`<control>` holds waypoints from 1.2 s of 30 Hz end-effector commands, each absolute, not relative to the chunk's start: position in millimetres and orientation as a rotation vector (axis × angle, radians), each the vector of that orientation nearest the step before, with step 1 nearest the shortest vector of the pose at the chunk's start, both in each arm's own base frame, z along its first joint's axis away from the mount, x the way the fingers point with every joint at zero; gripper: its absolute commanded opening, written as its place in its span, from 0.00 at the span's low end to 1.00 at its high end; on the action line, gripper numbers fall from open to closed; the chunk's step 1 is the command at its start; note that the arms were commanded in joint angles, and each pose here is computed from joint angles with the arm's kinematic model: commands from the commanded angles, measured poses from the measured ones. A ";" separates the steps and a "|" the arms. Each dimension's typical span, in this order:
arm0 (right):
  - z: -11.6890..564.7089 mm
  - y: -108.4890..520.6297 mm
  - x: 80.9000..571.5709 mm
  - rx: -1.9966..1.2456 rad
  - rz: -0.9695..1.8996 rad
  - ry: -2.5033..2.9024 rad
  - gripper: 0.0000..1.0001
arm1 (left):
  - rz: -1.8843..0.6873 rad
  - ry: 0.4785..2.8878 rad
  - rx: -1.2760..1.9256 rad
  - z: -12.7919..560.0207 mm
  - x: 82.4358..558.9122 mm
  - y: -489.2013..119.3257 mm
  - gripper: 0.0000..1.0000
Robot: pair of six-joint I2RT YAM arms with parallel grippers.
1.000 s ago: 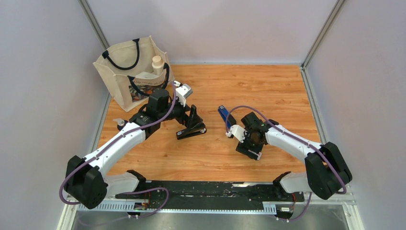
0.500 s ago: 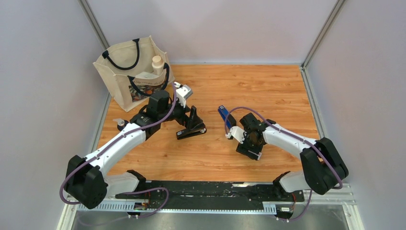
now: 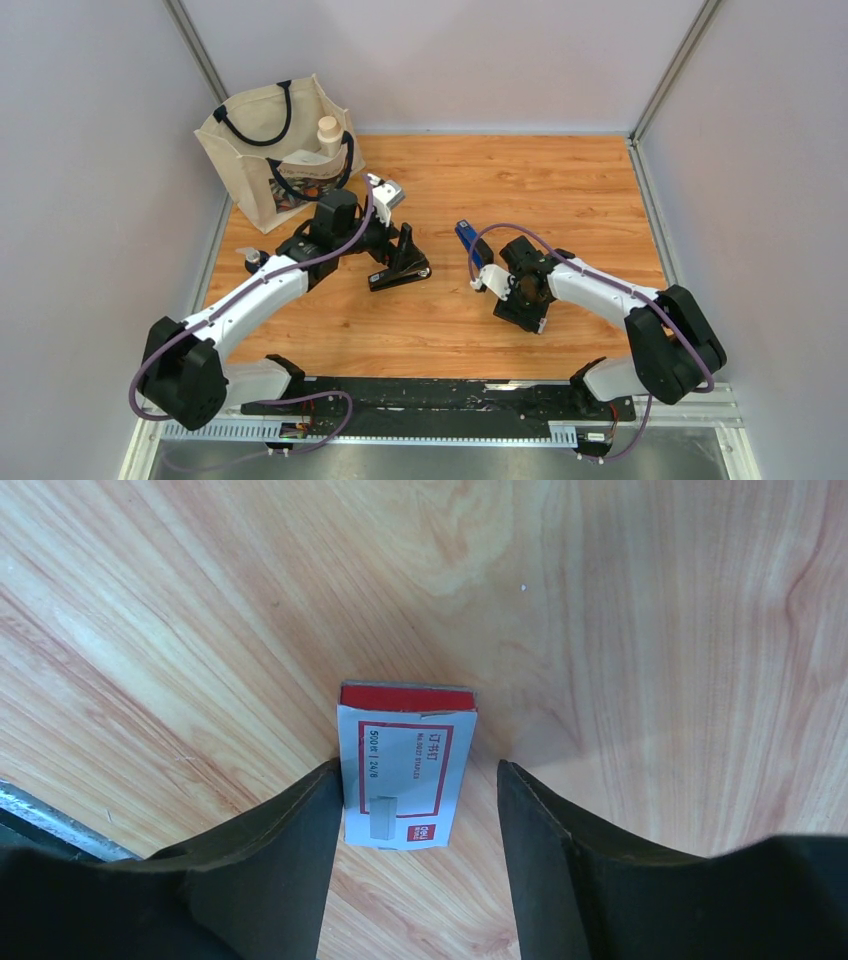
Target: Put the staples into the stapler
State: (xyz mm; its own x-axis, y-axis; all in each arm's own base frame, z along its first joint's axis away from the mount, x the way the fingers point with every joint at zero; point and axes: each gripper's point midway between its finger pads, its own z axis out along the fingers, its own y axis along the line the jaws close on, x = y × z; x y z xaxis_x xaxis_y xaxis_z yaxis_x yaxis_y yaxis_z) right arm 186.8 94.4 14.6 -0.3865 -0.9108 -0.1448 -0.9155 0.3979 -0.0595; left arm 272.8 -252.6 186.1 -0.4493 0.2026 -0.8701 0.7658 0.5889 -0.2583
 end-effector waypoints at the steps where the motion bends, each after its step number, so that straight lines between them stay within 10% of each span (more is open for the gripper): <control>1: 11.1 97.0 184.5 -1.678 0.082 2.479 0.60 | -0.862 1.931 0.774 190.2 274.9 -259.9 0.99; 36: 52.7 140.0 204.0 -1.578 0.221 2.192 0.45 | -1.298 2.277 0.795 141.3 236.5 -334.5 0.95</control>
